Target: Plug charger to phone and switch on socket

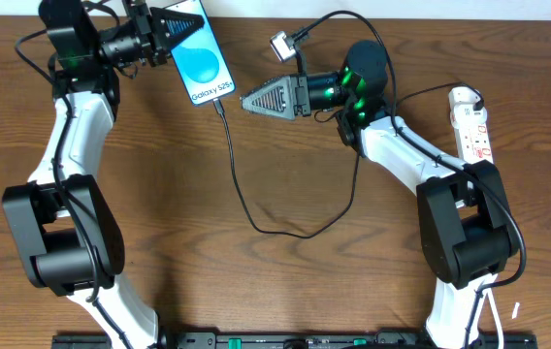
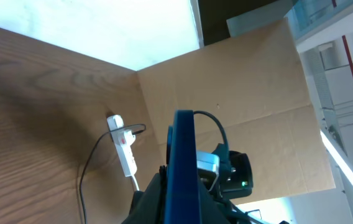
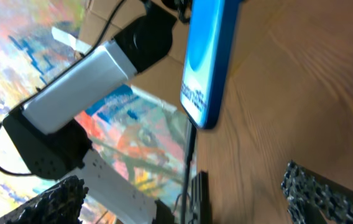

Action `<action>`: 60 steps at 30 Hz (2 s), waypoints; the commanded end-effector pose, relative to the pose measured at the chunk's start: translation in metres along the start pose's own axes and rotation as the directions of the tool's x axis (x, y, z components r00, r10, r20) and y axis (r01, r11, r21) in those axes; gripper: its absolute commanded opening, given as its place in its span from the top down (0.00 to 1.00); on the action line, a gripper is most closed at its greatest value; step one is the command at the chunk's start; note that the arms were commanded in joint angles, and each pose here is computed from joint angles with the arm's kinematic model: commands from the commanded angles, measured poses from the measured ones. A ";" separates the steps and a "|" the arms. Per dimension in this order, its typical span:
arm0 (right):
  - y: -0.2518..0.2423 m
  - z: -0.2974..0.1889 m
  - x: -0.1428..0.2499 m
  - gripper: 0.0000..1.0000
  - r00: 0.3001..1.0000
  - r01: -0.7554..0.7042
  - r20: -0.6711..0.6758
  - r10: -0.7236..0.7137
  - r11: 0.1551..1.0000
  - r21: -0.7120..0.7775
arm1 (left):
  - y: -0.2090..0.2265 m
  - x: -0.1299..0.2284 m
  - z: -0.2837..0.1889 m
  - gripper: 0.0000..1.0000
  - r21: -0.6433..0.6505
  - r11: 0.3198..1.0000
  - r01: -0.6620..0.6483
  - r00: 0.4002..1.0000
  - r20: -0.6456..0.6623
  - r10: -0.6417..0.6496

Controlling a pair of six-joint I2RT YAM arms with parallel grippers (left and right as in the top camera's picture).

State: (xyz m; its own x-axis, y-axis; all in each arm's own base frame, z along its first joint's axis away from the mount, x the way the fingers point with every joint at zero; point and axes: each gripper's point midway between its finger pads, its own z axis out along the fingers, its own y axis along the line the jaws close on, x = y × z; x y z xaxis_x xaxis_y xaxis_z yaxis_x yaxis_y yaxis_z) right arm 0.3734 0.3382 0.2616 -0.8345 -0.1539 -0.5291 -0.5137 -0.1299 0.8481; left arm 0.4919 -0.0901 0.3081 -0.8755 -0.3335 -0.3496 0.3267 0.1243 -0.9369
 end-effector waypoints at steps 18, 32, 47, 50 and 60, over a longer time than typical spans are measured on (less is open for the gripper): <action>-0.093 -0.020 0.023 0.01 0.972 -0.229 0.135 0.192 0.908 0.351 | -0.007 0.000 -0.011 0.93 0.009 1.000 -0.028 1.000 -0.011 0.028; -0.129 -0.098 0.057 0.02 0.957 -0.289 0.223 0.186 0.528 0.799 | -0.008 0.002 -0.011 0.93 0.011 1.000 -0.028 0.999 -0.019 0.028; -0.024 -0.224 0.062 0.02 0.913 -0.405 0.398 -0.093 -0.066 0.912 | -0.008 0.011 -0.002 0.93 0.023 0.999 -0.036 0.998 -0.055 0.037; -0.011 -0.228 0.063 0.01 0.915 -0.398 0.390 -0.107 -0.073 0.914 | -0.005 0.017 0.006 0.93 0.025 0.999 -0.035 0.997 -0.075 0.037; -0.001 -0.237 0.083 0.01 0.920 -0.392 0.388 -0.058 -0.124 0.911 | 0.034 0.064 0.038 0.93 -0.056 0.998 0.030 0.986 -0.161 -0.039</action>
State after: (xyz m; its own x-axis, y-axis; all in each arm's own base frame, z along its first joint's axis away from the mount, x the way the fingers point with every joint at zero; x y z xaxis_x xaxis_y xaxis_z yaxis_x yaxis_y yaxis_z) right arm 0.3528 0.1049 0.2036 -0.8301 0.2281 -0.5089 0.1776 0.9731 0.1464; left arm 0.4673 -0.1316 0.2596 -0.9582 -0.2181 -0.1851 0.1633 0.1145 -0.9799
